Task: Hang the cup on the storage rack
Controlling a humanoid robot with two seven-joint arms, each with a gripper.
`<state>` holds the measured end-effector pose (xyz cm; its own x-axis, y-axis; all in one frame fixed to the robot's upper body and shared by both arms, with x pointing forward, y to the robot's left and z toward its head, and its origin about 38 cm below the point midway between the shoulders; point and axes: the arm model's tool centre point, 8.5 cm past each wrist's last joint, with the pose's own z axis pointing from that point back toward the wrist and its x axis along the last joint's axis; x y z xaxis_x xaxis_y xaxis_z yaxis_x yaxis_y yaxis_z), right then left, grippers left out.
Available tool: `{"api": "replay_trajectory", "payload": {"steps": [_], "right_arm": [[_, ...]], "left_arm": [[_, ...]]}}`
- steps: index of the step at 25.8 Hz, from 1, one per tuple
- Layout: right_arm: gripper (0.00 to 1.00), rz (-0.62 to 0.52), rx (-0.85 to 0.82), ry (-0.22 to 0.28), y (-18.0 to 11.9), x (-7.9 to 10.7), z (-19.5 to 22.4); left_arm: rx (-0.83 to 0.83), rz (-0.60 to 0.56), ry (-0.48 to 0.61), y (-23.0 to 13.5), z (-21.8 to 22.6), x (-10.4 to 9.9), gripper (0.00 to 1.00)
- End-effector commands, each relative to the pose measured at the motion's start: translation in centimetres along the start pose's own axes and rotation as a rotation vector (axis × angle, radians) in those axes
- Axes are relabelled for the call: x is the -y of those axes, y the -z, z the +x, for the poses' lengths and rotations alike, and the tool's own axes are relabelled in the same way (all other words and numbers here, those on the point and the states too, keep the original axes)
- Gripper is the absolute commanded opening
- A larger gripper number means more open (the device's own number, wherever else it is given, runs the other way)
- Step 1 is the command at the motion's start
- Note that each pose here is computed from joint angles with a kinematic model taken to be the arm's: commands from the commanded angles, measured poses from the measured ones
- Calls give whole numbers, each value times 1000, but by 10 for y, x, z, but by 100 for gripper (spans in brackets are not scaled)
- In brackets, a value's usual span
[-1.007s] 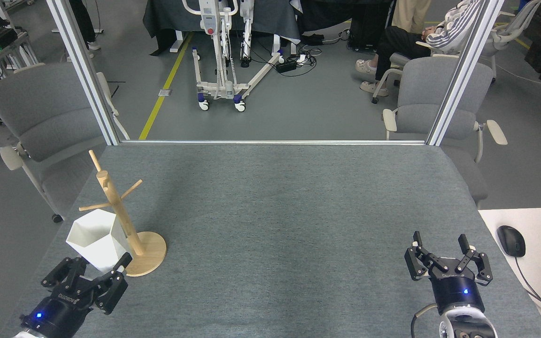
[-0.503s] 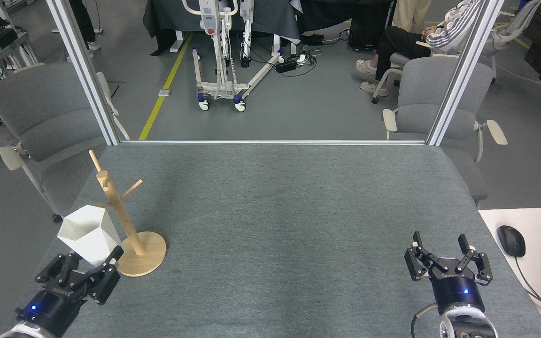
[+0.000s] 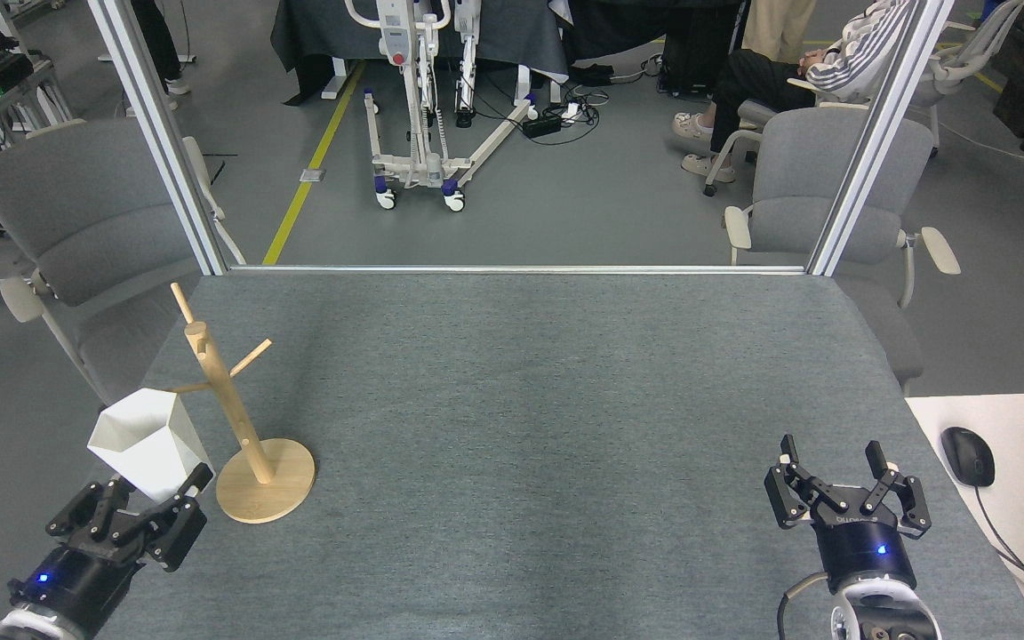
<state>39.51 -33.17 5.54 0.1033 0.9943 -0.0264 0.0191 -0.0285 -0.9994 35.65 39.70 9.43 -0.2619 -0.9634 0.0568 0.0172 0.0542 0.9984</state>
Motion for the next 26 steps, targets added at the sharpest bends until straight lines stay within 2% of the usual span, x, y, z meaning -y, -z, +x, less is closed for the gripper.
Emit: {"api": "replay_trajectory", "payload": {"steps": [1,7,26], "right_arm": [[99,0,1,1,0,0,1],[99,-1,-1,1,0,0,0],[99,16,-8,1,1,-5,-4]], "left_arm": [[-2,1,-2,1,-1,0,0],[-10,-2,-29,11,-7,3,0],[-25,9,-8,11,-23,-9,0]]}}
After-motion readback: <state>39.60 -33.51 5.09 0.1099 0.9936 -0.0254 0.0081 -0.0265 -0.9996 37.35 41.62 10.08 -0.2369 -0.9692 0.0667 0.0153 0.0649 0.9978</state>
